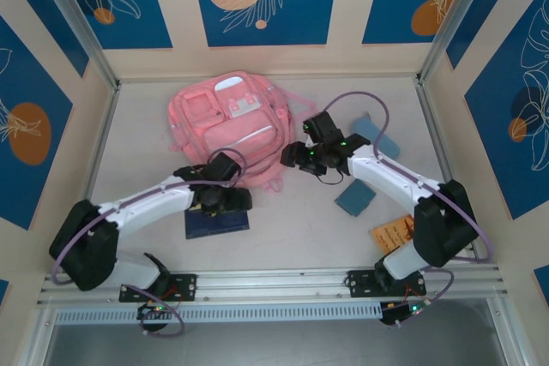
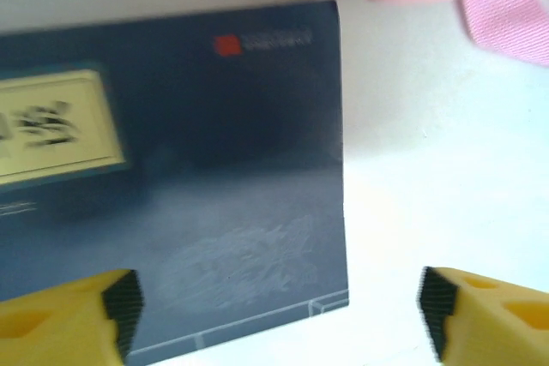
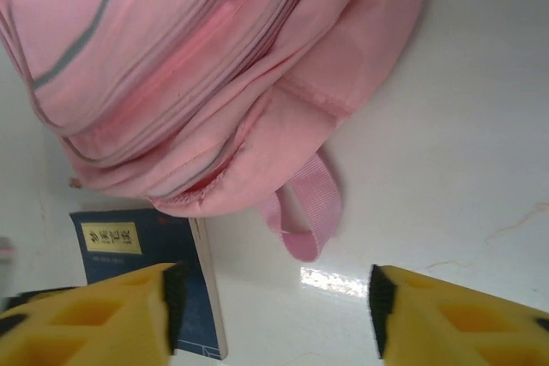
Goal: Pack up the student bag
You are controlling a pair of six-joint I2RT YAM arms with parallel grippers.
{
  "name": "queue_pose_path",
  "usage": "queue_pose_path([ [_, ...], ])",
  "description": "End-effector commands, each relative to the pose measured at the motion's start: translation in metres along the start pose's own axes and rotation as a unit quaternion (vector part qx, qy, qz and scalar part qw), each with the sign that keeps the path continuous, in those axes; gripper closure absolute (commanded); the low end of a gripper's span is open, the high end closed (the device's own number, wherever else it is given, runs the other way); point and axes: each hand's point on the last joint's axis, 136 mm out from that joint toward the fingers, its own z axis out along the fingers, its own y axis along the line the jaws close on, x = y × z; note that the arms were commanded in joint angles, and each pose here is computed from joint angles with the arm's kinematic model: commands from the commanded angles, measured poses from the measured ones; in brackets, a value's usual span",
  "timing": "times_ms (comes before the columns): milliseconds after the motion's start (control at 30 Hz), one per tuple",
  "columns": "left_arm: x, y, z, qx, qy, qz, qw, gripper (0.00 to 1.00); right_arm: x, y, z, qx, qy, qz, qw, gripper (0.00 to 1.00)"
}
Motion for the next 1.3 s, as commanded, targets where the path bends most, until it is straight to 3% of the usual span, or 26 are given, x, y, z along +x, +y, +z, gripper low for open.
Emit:
queue_pose_path([
  [0,-0.007,0.028,-0.030,-0.040,-0.017,-0.003,0.999,0.22,0.015,0.027,0.014,0.000,0.028,-0.079,0.996,0.46],
  [133,-0.001,0.055,-0.036,-0.053,-0.017,-0.041,0.998,0.38,0.036,0.063,0.044,0.005,0.049,-0.151,0.987,0.53],
  [300,0.021,0.077,-0.018,-0.043,0.004,-0.105,0.994,0.63,0.060,0.097,0.082,0.016,0.076,-0.212,0.974,0.67],
  [533,0.039,0.099,0.006,-0.054,0.019,-0.149,0.987,0.82,0.083,0.102,0.124,0.063,0.106,-0.269,0.955,0.76],
  [900,0.032,0.120,0.026,-0.092,0.022,-0.151,0.984,0.91,0.119,0.046,0.146,0.159,0.142,-0.304,0.928,0.79],
  [1167,0.008,0.123,0.036,-0.083,0.011,-0.152,0.985,0.92,0.174,0.025,0.129,0.155,0.194,-0.336,0.908,0.80],
  [1267,-0.002,0.123,0.039,-0.086,0.012,-0.144,0.986,0.91,0.197,0.029,0.123,0.119,0.212,-0.346,0.906,0.80],
])
